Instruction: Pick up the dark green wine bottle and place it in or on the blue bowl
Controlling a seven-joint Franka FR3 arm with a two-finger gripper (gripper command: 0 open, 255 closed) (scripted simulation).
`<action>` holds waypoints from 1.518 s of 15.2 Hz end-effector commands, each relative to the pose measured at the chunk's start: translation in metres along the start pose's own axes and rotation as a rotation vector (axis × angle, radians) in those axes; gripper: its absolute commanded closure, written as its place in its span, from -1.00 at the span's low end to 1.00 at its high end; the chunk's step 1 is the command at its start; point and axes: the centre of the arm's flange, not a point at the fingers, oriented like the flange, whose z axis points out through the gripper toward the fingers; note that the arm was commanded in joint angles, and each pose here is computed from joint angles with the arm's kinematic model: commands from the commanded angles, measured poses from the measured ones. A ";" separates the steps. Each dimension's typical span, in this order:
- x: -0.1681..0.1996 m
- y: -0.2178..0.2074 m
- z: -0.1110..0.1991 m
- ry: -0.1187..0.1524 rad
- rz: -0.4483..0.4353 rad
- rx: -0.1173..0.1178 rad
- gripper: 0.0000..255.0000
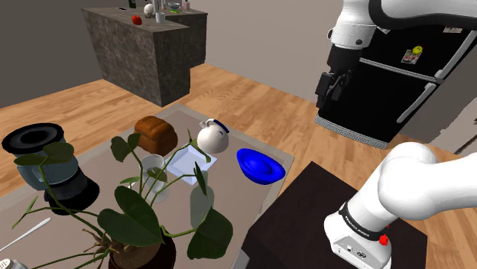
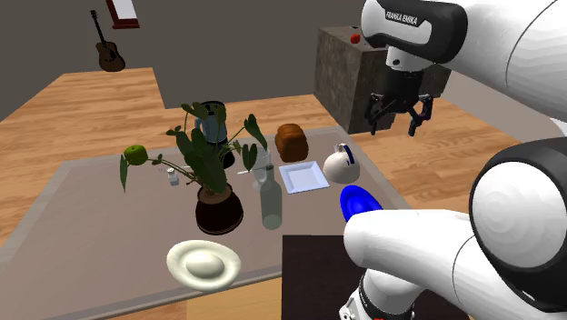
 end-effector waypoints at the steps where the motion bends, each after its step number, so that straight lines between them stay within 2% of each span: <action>1: 0.000 0.000 0.000 0.000 0.000 0.000 -1.00; 23: 0.104 -0.232 0.138 0.037 -0.023 -0.007 -1.00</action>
